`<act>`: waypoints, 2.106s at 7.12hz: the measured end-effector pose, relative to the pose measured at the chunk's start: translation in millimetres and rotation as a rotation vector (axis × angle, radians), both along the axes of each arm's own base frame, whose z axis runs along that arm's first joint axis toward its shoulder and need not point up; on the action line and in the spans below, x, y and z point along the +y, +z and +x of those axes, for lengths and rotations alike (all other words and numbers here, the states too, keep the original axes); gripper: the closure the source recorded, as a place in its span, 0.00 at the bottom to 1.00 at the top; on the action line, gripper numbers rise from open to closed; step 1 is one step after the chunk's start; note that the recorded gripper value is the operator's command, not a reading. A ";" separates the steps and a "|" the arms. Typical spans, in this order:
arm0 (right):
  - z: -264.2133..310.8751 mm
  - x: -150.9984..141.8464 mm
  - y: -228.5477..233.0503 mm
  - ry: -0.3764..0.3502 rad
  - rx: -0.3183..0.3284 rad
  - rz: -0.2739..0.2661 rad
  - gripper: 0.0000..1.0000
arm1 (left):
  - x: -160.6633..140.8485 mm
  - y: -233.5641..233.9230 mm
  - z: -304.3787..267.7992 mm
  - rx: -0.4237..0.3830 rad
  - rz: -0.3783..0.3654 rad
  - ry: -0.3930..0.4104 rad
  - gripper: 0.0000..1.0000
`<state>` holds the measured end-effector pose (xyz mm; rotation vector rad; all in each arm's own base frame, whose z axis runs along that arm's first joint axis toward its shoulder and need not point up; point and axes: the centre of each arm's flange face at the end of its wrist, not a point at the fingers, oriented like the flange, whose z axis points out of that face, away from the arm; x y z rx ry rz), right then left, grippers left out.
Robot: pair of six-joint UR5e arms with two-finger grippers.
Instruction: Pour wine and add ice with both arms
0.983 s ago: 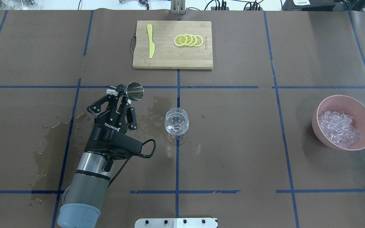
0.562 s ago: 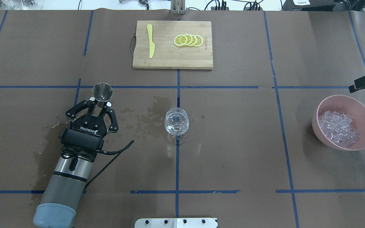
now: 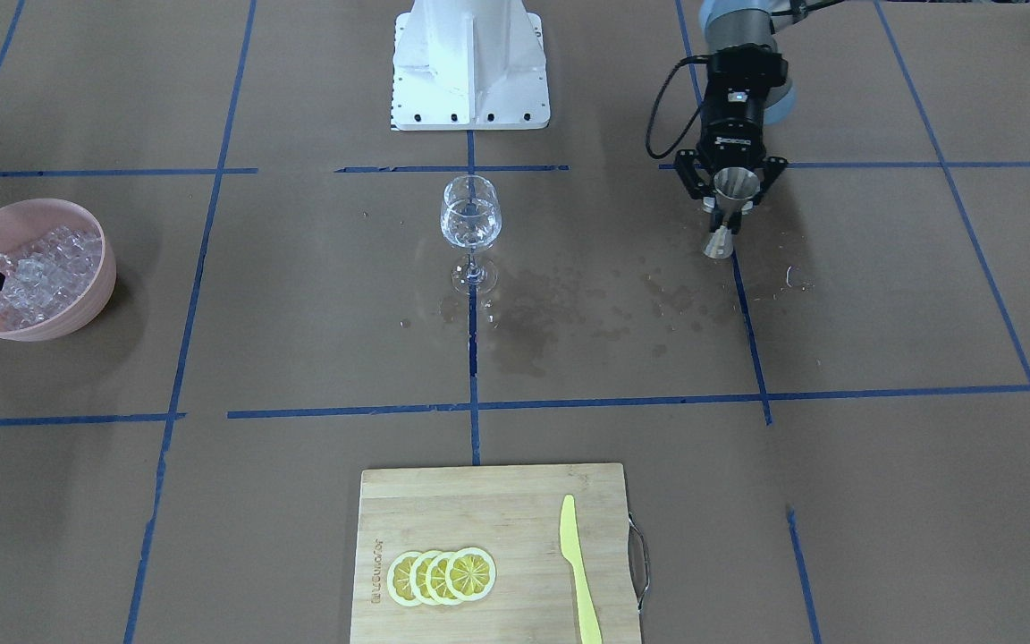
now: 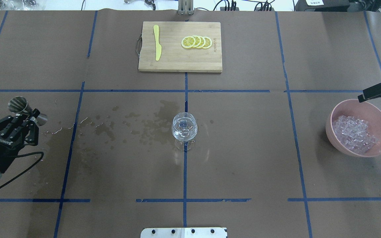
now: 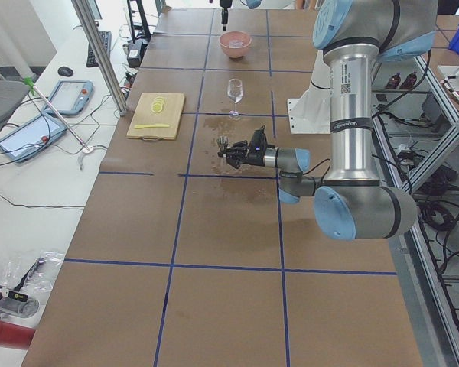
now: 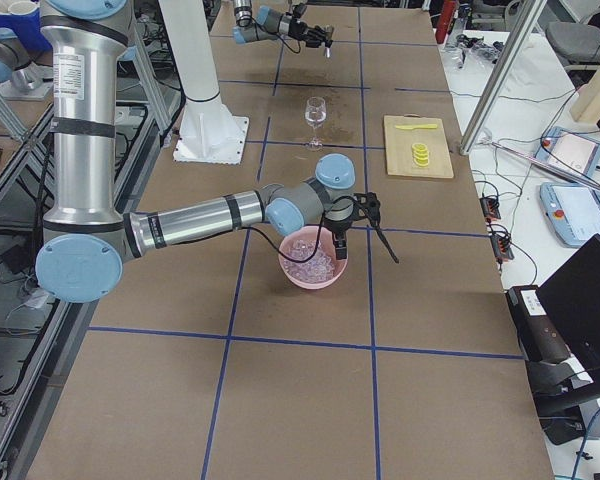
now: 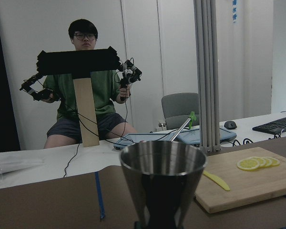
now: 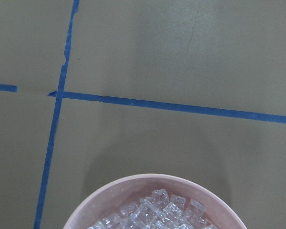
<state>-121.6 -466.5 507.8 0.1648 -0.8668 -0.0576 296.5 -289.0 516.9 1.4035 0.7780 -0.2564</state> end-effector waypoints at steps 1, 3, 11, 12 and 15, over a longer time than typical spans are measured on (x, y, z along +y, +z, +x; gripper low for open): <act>1.2 3.4 -0.7 0.000 0.000 0.001 0.00 | -1.0 30.3 -4.0 -0.019 -0.024 0.012 1.00; 3.4 6.7 -1.7 0.005 0.007 0.007 0.00 | -3.0 65.3 10.9 0.040 -0.079 0.021 1.00; 11.0 24.7 -2.1 0.009 0.015 0.007 0.00 | 19.3 72.8 47.0 0.058 -0.105 0.096 1.00; 10.9 24.7 -2.1 0.009 0.015 0.007 0.00 | 21.1 74.3 49.8 0.055 -0.106 0.101 1.00; 10.5 24.9 -2.1 0.007 0.015 0.007 0.00 | 22.5 80.3 56.6 0.044 -0.108 0.106 0.93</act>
